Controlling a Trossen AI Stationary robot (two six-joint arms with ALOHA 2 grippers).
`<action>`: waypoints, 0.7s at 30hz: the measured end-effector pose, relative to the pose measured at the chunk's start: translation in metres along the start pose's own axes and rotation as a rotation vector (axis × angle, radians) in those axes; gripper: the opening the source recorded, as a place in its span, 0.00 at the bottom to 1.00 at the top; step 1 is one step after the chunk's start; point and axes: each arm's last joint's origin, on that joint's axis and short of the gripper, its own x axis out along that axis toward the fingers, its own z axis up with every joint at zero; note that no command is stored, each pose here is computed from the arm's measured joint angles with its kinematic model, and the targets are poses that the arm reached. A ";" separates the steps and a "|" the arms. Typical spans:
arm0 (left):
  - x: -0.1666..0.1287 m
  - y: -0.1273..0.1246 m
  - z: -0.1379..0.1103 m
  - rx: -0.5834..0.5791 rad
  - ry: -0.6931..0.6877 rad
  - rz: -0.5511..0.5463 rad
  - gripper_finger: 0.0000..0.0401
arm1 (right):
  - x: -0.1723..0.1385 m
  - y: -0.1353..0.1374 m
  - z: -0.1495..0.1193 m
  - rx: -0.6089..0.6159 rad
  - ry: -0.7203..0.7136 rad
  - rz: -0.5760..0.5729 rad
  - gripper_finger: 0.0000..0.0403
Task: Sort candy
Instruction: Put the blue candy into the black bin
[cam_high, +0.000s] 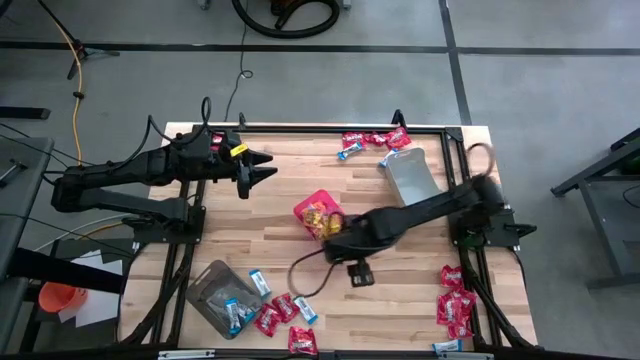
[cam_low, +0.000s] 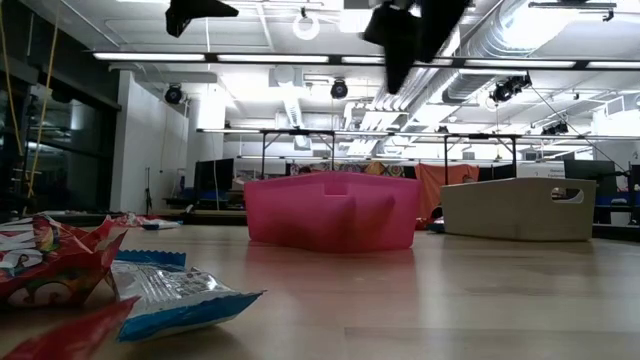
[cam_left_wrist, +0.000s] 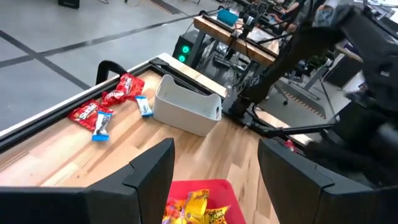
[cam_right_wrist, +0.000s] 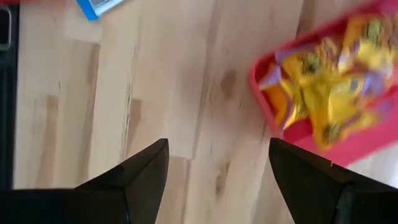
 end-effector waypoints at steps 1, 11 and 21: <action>0.000 0.000 0.000 0.004 0.001 0.000 0.54 | -0.002 0.000 -0.011 0.049 -0.037 0.003 0.68; 0.000 0.000 0.000 0.051 0.002 0.001 0.54 | 0.009 0.028 -0.093 0.547 -0.457 0.202 0.68; 0.000 0.002 0.000 0.076 -0.018 0.050 0.54 | 0.010 0.035 -0.099 0.543 -0.504 0.148 0.68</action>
